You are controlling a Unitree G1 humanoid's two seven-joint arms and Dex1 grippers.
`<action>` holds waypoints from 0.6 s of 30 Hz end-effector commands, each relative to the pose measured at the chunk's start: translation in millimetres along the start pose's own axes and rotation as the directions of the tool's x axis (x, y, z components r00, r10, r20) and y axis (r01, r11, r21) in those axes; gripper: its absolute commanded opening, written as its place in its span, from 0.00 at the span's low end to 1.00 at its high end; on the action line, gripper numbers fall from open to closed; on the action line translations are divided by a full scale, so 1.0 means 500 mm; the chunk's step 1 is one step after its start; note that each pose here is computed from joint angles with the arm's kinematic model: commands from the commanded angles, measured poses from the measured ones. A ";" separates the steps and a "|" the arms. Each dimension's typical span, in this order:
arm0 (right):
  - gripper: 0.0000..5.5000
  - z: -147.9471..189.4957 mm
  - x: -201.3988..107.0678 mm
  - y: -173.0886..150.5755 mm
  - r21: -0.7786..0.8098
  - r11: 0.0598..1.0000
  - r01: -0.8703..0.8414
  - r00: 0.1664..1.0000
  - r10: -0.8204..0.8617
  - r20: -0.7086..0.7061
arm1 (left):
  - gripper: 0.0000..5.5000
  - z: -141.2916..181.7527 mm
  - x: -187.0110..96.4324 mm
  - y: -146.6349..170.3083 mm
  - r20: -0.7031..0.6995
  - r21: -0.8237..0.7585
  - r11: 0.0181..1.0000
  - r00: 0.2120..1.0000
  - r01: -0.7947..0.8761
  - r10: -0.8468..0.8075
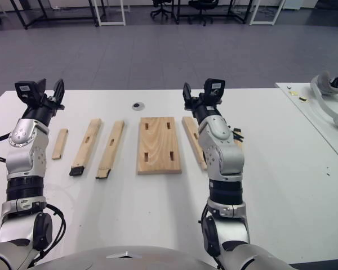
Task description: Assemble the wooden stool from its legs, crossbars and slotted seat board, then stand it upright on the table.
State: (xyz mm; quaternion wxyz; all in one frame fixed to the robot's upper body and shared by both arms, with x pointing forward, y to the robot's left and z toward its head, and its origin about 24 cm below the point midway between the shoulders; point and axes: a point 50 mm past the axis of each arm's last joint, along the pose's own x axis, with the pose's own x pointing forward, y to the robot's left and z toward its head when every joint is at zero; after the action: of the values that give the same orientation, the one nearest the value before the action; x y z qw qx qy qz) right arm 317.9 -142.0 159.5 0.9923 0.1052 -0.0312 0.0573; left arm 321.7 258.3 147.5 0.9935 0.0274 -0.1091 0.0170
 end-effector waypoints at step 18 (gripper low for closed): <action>0.61 -0.013 -0.007 0.005 0.004 0.999 0.036 0.999 -0.036 -0.014 | 0.48 -0.228 -0.122 0.101 -0.673 0.079 0.995 0.740 0.065 0.005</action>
State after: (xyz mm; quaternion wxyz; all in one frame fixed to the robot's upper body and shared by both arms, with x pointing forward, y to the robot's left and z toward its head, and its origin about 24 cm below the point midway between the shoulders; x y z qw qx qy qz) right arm 316.4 -136.7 154.8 0.9927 0.1077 -0.0228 0.0502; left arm 287.4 310.1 30.0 0.9690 0.0644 0.2380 0.0145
